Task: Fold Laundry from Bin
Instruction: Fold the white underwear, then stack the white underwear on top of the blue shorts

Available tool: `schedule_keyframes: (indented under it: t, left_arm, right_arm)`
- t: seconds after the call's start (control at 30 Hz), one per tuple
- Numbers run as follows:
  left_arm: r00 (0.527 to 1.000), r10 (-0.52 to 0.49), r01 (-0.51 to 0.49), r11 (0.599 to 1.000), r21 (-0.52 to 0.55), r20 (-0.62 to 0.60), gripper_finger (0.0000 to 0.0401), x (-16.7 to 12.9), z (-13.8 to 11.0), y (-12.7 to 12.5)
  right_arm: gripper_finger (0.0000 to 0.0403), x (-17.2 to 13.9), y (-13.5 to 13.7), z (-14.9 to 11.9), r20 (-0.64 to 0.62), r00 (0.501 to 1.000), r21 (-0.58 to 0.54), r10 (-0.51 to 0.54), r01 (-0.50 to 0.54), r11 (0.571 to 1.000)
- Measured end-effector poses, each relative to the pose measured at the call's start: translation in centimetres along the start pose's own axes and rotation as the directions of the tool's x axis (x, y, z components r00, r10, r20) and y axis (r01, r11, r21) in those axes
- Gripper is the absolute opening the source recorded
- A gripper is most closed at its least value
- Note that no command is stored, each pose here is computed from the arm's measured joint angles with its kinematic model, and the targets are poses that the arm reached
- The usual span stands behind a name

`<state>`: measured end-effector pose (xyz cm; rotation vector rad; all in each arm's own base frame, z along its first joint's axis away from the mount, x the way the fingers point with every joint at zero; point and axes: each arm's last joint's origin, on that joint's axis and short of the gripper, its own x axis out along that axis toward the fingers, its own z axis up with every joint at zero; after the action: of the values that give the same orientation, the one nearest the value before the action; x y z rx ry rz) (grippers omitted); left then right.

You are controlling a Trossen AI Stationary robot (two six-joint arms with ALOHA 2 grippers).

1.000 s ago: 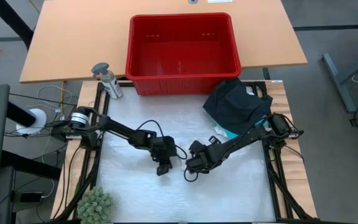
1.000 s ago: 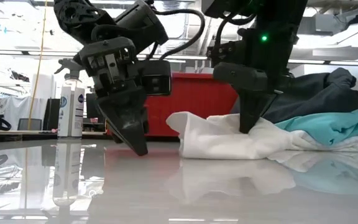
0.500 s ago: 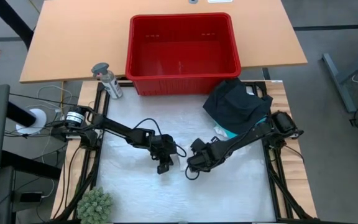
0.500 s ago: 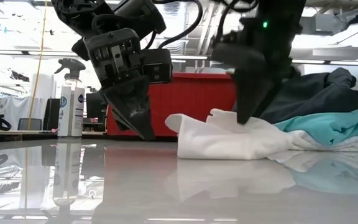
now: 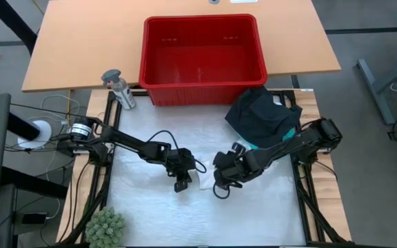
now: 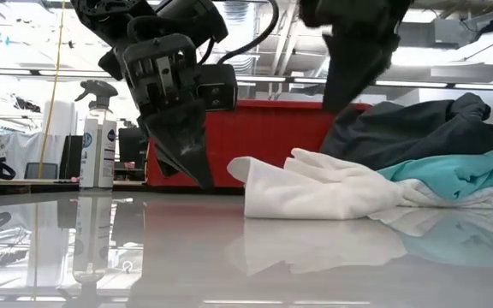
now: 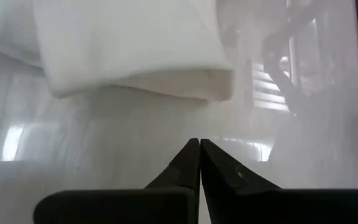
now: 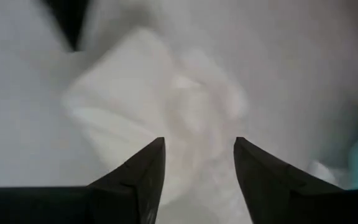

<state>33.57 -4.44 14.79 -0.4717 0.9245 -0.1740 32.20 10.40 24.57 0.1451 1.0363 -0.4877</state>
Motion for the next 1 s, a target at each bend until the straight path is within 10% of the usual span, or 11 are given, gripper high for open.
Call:
schedule_keyframes:
  t: [0.7, 1.0]
  left_arm:
    - [0.994, 0.071, -0.073, 0.997, 0.032, 0.078, 0.0000, -1.8, 0.7, -0.6]
    - [0.991, 0.095, -0.099, 0.994, 0.037, 0.090, 0.0000, -1.8, 0.8, -0.5]
  right_arm:
    - [0.0267, 6.2, -1.9, 0.2, -0.054, 0.989, 0.014, 0.141, -0.140, 0.990]
    - [0.0170, 6.7, -2.6, 0.8, -0.029, 0.989, -0.019, 0.147, -0.147, 0.989]
